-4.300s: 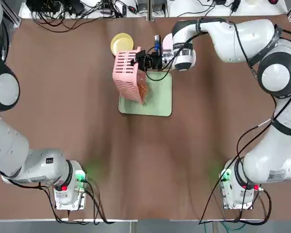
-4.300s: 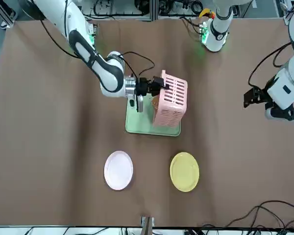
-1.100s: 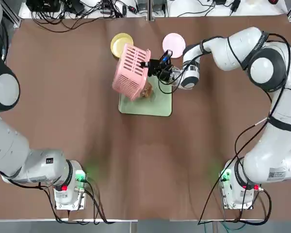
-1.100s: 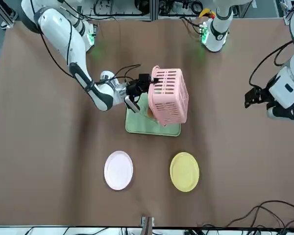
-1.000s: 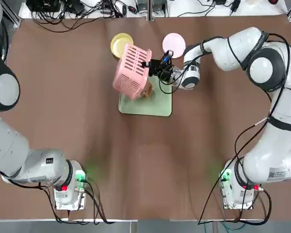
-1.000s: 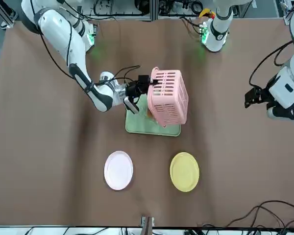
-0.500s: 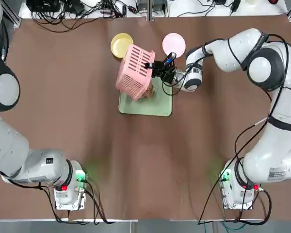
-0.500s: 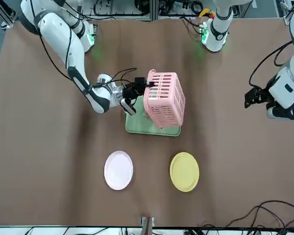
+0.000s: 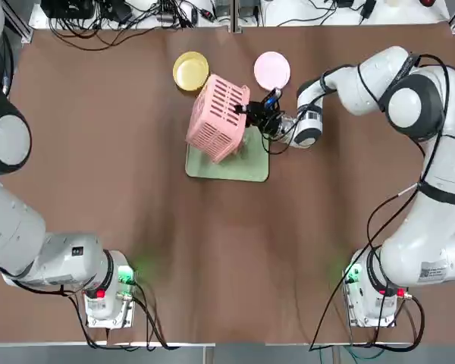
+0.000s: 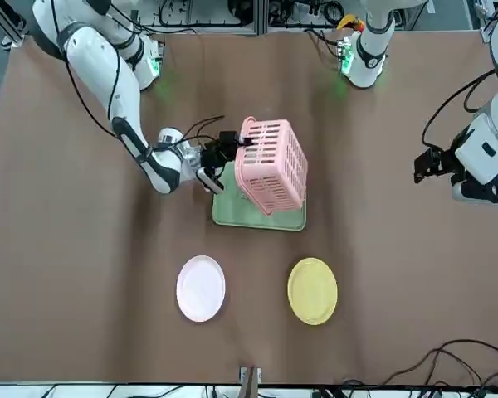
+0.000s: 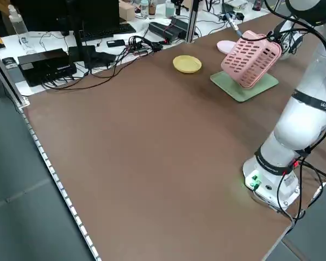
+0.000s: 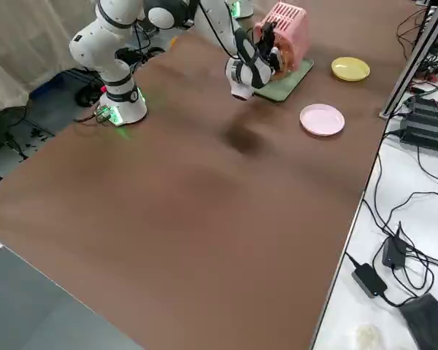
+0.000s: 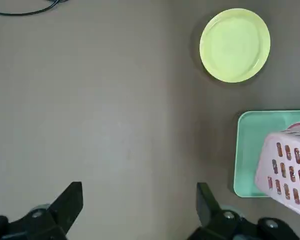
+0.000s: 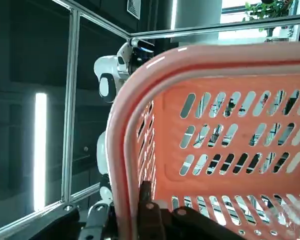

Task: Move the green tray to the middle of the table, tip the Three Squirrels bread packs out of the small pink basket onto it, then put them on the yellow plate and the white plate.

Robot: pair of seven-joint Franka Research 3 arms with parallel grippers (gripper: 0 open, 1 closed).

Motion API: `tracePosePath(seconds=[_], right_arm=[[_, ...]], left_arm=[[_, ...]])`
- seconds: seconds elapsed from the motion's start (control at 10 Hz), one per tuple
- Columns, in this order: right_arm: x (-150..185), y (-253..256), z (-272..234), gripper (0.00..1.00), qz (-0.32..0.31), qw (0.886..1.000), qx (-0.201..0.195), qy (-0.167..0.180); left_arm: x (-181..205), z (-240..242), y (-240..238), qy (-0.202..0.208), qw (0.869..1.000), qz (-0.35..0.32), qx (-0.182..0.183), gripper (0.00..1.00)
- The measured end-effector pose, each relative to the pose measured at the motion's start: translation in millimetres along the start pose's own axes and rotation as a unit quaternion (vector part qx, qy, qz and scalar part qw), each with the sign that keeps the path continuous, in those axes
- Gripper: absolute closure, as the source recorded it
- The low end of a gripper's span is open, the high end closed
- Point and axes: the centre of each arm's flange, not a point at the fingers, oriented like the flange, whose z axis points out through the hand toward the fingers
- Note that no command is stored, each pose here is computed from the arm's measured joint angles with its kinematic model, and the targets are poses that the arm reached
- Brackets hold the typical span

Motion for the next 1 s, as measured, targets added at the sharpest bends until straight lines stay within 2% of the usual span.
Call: tracePosePath(seconds=[0.5,1.0], right_arm=[[-3,-2,-14,0.93,0.003,1.0,-0.001,-0.009],[7,-8,8,0.93,-0.014,1.0,0.011,-0.024]], left_arm=[[0,0,0,0.0,1.0,0.0,0.0,0.0],[0,0,1,0.0,1.0,0.001,0.0,0.0]])
